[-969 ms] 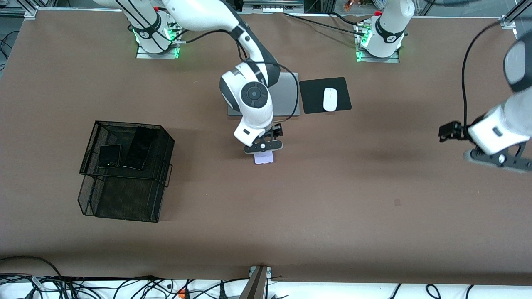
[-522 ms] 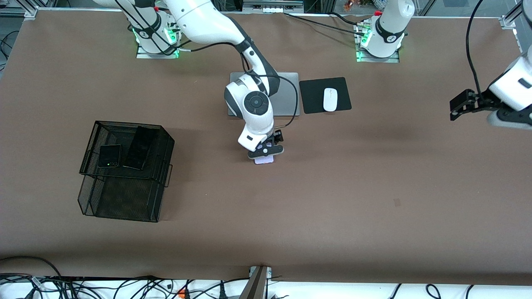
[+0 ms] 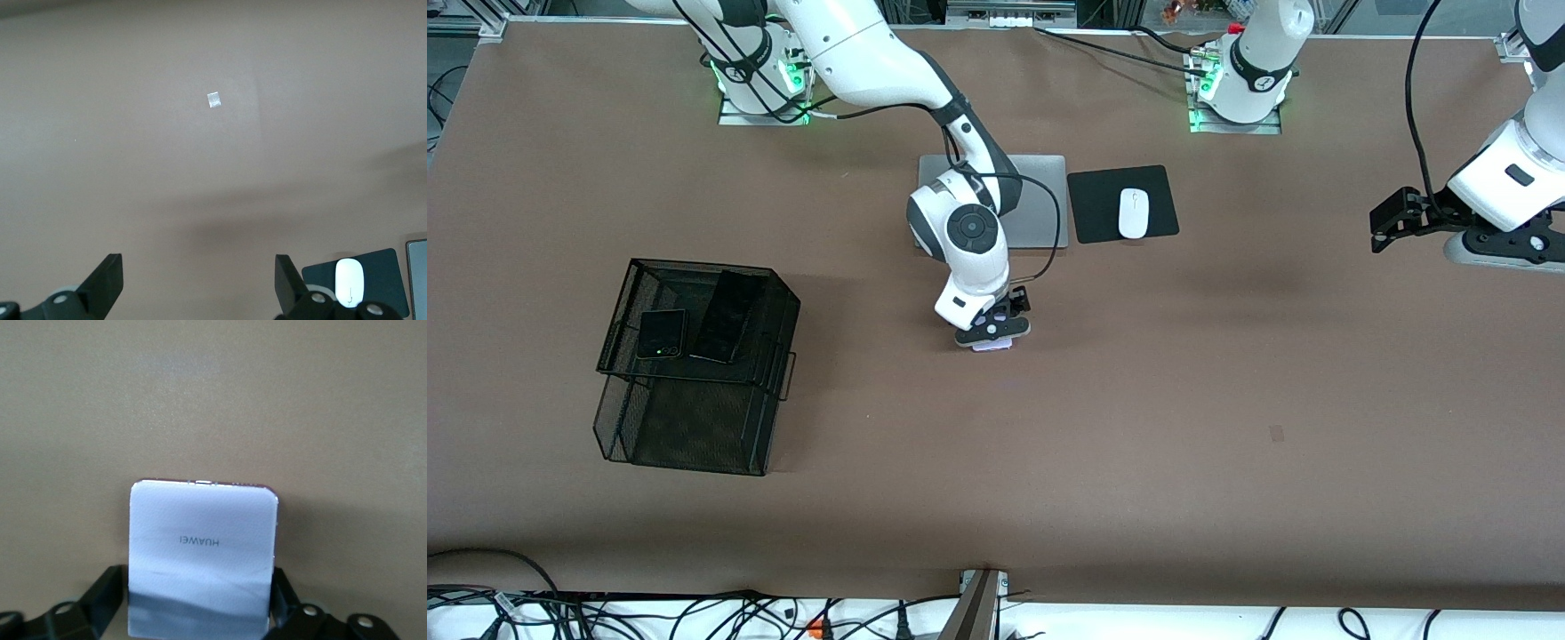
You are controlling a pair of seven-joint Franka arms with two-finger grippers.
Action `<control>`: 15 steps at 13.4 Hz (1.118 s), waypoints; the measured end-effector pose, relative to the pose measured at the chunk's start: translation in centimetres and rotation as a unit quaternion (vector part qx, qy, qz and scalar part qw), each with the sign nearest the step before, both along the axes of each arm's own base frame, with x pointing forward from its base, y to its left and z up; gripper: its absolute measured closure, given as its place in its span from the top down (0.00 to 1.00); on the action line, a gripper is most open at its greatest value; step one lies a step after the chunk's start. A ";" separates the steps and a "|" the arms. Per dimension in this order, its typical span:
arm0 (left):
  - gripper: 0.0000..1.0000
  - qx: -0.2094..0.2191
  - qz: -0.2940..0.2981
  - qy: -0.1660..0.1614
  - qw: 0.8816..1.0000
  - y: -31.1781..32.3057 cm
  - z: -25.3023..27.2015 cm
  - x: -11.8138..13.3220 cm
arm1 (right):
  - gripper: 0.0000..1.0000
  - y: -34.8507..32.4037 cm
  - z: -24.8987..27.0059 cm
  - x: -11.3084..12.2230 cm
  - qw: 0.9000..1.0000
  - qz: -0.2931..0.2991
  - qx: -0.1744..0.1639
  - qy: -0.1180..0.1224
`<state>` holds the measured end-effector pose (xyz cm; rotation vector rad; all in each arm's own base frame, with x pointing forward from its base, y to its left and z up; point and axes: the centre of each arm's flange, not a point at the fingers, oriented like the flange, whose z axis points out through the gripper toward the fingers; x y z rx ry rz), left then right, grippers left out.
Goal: Place phones with both arms
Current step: 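Grasp the white HUAWEI phone with the right gripper, then carry the white phone with the right gripper and lower it into the basket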
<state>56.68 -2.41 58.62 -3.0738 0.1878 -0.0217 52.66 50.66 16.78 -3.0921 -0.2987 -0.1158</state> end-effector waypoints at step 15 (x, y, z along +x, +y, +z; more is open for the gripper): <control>1.00 0.000 0.007 0.000 1.000 0.2 0.0 0.0 | 0.84 -18.7 23.4 11.7 0.996 -0.077 -0.003 0.041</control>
